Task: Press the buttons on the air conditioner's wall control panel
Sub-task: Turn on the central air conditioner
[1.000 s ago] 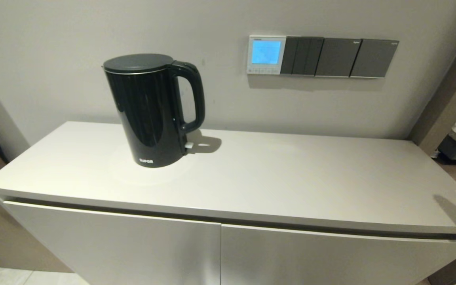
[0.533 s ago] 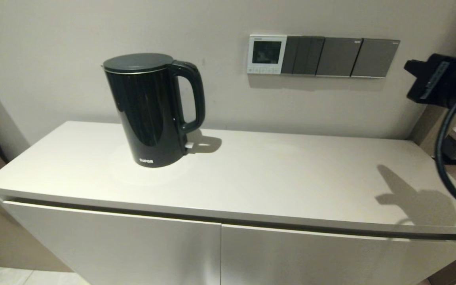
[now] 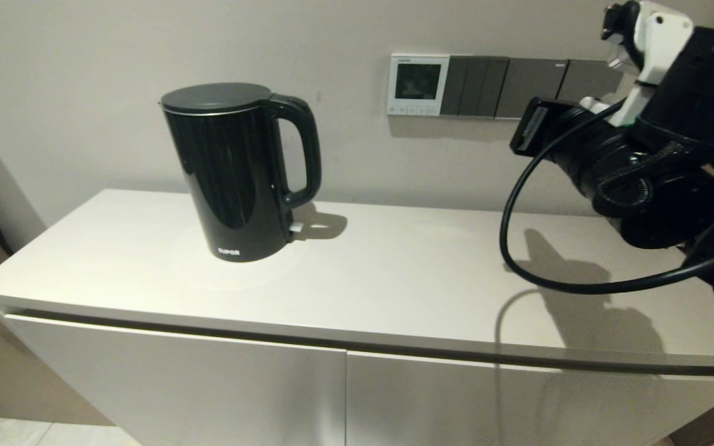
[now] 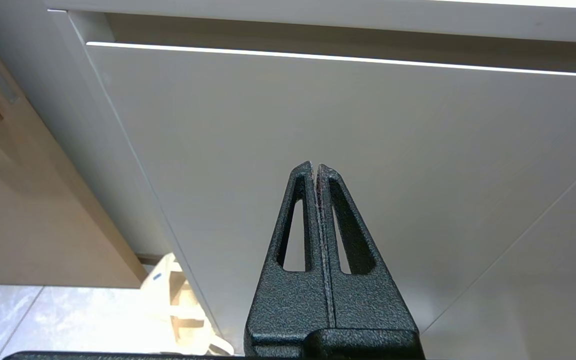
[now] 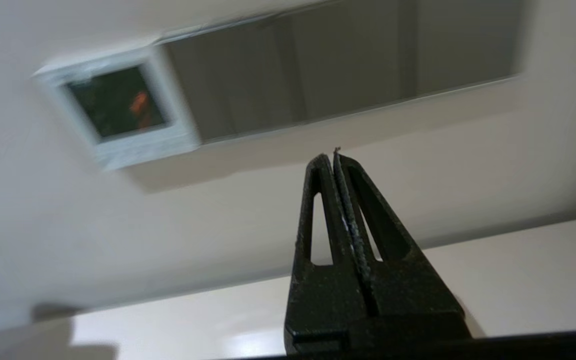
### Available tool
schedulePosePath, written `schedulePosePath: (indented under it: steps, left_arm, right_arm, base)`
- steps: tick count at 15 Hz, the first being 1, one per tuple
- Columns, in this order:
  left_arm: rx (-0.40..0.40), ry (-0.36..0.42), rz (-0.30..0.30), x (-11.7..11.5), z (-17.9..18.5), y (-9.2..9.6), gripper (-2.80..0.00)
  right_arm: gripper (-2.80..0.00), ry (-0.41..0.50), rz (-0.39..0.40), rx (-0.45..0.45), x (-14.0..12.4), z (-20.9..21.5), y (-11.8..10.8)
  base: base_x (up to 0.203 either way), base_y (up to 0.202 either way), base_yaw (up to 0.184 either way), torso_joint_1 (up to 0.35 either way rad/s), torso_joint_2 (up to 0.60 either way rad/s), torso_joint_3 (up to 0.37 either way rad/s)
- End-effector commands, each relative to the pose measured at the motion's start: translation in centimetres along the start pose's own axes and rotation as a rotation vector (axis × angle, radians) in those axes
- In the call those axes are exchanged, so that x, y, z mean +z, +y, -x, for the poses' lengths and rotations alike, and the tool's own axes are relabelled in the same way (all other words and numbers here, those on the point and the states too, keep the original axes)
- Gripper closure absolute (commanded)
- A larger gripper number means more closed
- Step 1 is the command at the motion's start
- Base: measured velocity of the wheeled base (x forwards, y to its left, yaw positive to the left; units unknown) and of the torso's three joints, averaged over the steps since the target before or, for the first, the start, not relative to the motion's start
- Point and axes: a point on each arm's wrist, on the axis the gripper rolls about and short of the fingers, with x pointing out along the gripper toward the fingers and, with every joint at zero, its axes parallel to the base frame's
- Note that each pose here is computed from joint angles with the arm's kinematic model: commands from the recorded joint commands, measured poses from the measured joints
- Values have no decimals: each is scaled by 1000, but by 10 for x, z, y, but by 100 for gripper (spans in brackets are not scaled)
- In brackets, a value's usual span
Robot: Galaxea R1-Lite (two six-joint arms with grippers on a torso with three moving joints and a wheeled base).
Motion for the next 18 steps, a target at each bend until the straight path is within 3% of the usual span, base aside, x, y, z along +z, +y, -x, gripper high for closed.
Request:
schedulePosePath:
  steps: [1,9,18]
  left_arm:
    - [0,2,0,0,0,0,0]
    - [1,1,0,0,0,0,0]
    - [0,2,0,0,0,0,0]
  right_arm:
    - [0,33,18,26,-21,-12,21]
    - [0,23,10,63,-36,-38,47]
    - [0,6,1,90,-54,-57,57]
  base:
    - [0,0,0,0,0,0]
    - [0,0,0,0,0,0]
    - [0,0,0,0,0,0]
